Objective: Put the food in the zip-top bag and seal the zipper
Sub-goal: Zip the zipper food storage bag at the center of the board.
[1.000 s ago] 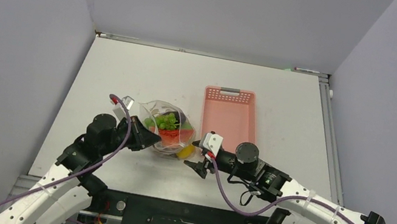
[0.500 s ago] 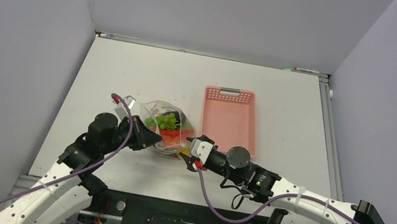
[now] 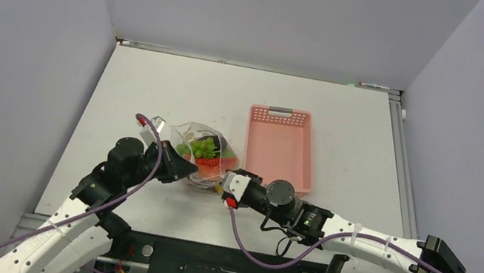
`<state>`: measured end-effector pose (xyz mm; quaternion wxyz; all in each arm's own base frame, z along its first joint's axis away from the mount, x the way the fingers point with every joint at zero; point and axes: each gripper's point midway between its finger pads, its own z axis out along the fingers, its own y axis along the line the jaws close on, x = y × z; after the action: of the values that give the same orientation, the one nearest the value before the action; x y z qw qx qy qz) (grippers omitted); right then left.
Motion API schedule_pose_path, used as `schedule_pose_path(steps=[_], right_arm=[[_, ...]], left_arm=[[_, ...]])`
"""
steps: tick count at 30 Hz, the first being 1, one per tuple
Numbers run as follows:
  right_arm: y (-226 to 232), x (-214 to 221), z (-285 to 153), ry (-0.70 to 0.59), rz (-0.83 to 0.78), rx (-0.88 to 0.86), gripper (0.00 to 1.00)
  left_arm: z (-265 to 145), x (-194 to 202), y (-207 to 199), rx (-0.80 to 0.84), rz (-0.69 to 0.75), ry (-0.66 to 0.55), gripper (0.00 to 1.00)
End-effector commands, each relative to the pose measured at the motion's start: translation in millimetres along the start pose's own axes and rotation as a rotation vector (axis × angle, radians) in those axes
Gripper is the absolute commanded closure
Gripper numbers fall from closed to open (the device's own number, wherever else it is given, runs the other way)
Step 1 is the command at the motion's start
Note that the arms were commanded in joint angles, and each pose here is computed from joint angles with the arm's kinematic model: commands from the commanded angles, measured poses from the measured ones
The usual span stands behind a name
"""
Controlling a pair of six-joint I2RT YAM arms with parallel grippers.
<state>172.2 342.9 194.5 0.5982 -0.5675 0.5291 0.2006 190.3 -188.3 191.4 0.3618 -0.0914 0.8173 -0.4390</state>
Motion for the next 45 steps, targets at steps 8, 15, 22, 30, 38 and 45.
schedule_pose_path(steps=[8,15,22,30,38,45], right_arm=[[-12,-14,7,-0.043,-0.022,0.061,0.70],[-14,-14,7,-0.047,-0.027,0.071,0.81],[-16,-18,6,-0.044,-0.041,0.070,0.95],[-21,-35,0,-0.041,-0.058,0.038,0.95],[-22,-45,-4,-0.004,-0.083,-0.013,0.95],[-22,-57,-4,0.036,-0.087,-0.073,0.95]], left_arm=[[-3,-20,-29,0.086,0.014,-0.052,1.00],[-3,-19,-27,0.085,0.014,-0.051,1.00],[-4,-19,-29,0.089,0.012,-0.053,1.00],[-12,-22,-28,0.062,0.028,-0.069,0.88],[-32,-40,-29,-0.010,0.125,-0.136,0.67],[-51,-62,-38,-0.069,0.260,-0.181,0.59]])
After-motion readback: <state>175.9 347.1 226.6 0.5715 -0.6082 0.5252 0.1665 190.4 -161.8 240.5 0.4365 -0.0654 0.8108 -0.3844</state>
